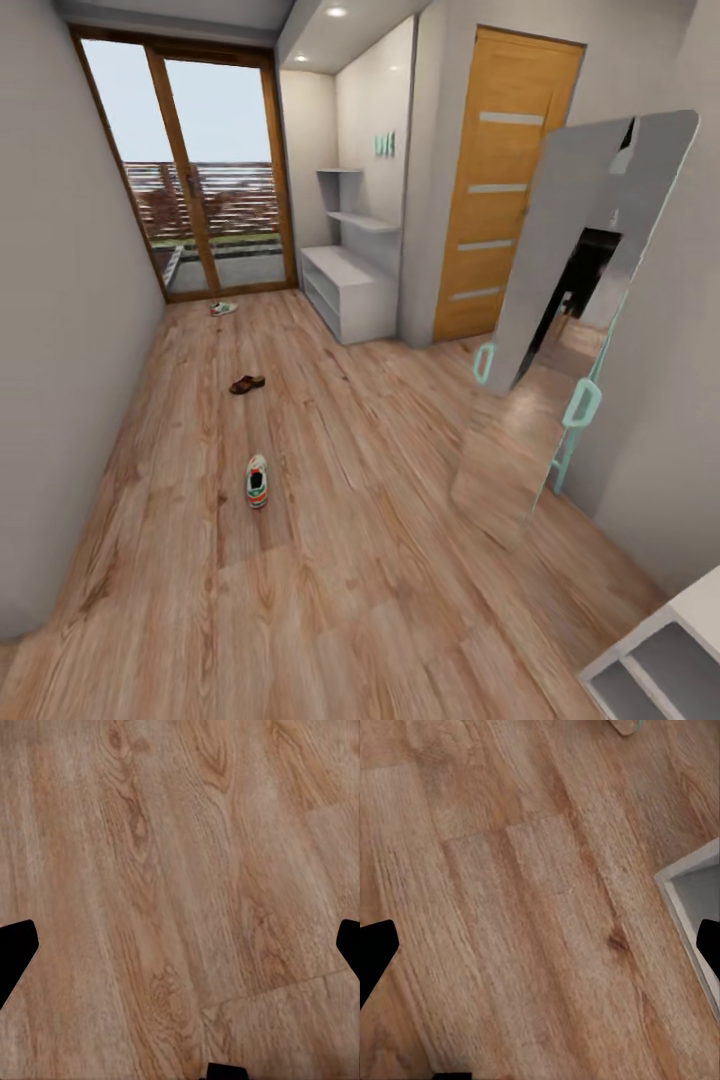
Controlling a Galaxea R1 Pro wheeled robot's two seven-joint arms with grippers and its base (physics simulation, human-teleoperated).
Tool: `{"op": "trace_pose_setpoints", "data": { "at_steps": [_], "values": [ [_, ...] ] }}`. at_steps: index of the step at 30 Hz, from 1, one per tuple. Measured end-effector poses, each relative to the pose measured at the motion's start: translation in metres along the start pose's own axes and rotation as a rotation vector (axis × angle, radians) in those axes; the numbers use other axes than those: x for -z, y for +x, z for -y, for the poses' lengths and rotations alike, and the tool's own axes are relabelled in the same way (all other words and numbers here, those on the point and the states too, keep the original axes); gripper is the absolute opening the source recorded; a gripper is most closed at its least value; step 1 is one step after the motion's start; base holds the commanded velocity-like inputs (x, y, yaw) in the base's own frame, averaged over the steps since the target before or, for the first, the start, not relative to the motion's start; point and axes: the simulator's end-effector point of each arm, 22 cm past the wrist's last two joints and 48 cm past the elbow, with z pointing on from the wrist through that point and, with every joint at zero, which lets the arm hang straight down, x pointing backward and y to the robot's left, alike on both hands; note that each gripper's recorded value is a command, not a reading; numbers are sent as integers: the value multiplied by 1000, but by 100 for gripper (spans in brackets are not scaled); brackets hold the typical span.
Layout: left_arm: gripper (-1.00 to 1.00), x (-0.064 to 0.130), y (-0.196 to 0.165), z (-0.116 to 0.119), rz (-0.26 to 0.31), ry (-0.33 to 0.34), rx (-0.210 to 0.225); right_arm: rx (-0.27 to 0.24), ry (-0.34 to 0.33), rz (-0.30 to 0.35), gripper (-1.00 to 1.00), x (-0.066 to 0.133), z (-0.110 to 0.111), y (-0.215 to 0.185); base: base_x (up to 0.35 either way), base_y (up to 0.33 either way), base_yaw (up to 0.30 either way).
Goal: Pick up the two gym shoes and the two sandals from the corridor floor and place them onto the hallstand (shoe rack) in the corridor, making sure they are on the rack and not on the floor. Arrange them so the two gym shoes are next to each other and the two sandals are next to each other.
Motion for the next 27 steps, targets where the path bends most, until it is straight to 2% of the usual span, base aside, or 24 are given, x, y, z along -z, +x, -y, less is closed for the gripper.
{"op": "trace_pose_setpoints", "data": {
  "at_steps": [9, 27],
  "values": [
    [100, 0, 0, 0, 0, 0, 0, 0, 0, 0, 100, 0, 0, 0, 332, 75, 260],
    [100, 0, -1, -1, 1, -1, -1, 0, 1, 0, 100, 0, 0, 0, 336, 3, 15]
  ]
}}
